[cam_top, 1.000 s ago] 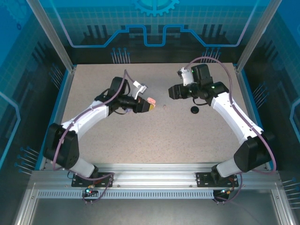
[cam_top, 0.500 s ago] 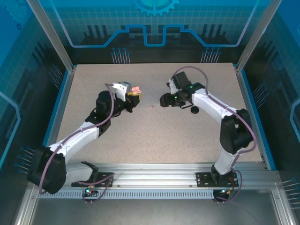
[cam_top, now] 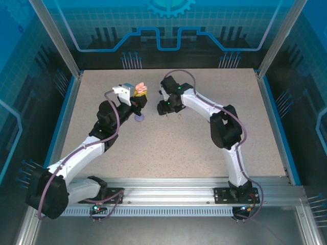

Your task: Insert wireless bluetooth earbuds into charging case

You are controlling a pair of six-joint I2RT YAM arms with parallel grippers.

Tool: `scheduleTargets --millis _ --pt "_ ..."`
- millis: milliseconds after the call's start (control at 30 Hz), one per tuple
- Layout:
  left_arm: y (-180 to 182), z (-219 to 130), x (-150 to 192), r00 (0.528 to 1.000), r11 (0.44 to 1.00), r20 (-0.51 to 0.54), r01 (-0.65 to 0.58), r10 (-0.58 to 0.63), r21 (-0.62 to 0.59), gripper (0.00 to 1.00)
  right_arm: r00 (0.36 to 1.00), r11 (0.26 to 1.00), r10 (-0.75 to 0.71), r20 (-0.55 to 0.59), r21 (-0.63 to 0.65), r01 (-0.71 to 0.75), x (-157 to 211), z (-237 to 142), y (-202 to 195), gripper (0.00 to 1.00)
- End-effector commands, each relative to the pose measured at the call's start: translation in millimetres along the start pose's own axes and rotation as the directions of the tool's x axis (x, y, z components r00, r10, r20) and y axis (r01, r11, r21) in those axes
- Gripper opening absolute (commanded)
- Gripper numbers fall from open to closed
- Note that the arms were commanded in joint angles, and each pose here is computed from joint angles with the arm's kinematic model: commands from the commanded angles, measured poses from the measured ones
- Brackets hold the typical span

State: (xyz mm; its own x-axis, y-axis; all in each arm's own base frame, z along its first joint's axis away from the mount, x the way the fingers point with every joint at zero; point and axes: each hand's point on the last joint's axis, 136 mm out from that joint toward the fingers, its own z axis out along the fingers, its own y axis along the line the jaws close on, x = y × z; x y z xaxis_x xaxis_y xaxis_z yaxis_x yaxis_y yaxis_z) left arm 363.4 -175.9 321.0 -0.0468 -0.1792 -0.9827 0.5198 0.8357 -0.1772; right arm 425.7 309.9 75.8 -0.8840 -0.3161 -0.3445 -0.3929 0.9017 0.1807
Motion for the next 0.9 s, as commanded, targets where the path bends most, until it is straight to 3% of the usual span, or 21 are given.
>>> scheduleTargets --millis 0,367,867 --pt "-16 -5 -49 0.991 0.997 0.118 -0.067 0.062 0.035 0.0 0.997 0.996 -0.035 -0.072 0.078 0.041 12 12 -4 0.52" --pt "-33 -8 -59 0.988 0.992 0.132 -0.09 0.078 0.092 0.0 0.993 0.99 -0.046 -0.108 0.13 0.06 11 43 -9 0.47" --pt "-40 -7 -61 0.987 0.988 0.126 -0.11 0.096 0.106 0.0 0.991 0.986 -0.054 -0.124 0.152 0.073 7 55 -13 0.39"
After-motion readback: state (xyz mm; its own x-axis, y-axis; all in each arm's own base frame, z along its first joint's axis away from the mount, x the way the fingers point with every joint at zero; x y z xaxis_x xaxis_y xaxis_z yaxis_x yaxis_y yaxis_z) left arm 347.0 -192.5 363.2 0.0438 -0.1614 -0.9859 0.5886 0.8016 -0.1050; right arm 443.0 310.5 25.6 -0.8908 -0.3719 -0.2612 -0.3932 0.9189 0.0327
